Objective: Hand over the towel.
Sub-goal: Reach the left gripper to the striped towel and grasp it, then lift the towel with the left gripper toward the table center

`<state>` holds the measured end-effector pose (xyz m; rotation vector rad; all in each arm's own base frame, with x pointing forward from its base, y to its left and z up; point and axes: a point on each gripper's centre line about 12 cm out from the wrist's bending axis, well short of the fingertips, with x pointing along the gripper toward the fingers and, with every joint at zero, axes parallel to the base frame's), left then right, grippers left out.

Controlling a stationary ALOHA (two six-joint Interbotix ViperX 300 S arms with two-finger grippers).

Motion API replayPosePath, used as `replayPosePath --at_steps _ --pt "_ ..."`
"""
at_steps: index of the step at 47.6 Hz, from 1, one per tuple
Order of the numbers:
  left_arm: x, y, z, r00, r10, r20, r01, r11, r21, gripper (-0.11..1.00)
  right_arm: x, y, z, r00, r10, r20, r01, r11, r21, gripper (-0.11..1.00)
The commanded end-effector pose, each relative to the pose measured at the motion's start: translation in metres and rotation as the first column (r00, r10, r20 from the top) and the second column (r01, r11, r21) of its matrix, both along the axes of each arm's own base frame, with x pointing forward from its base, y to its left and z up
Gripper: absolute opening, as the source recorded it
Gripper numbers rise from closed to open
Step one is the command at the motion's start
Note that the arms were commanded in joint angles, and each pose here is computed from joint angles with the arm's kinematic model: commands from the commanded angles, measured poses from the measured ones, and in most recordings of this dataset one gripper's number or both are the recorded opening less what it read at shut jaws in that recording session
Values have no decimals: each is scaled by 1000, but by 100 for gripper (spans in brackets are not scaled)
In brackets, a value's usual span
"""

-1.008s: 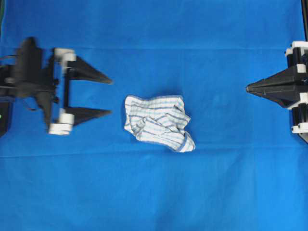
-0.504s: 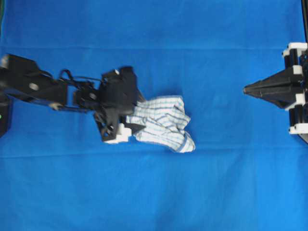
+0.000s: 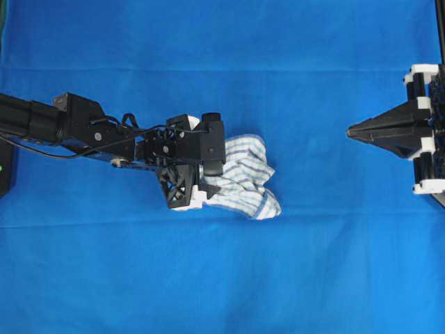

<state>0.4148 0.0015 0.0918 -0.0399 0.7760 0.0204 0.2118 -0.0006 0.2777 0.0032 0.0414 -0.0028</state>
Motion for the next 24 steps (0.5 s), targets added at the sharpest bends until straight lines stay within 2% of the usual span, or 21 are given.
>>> replayPosePath --at_steps 1,5,7,17,20,24 --pt "6 2 11 999 -1 32 1 1000 6 92 2 0 6 1000 -1 14 1 1000 1 0" --pt "7 2 12 1000 -4 31 4 1000 9 89 2 0 6 1000 -1 14 1 1000 1 0" --pt "7 2 12 1000 -5 31 5 1000 10 83 2 0 6 1000 -1 14 1 1000 1 0" --pt "7 2 22 999 -6 52 6 1000 12 27 2 0 5 1000 -1 12 1 1000 1 0" --pt "6 2 31 997 -6 72 5 1000 12 15 2 0 6 1000 -1 14 1 1000 1 0" --pt "5 2 53 992 -6 122 5 1000 12 13 2 0 6 1000 -1 14 1 1000 1 0"
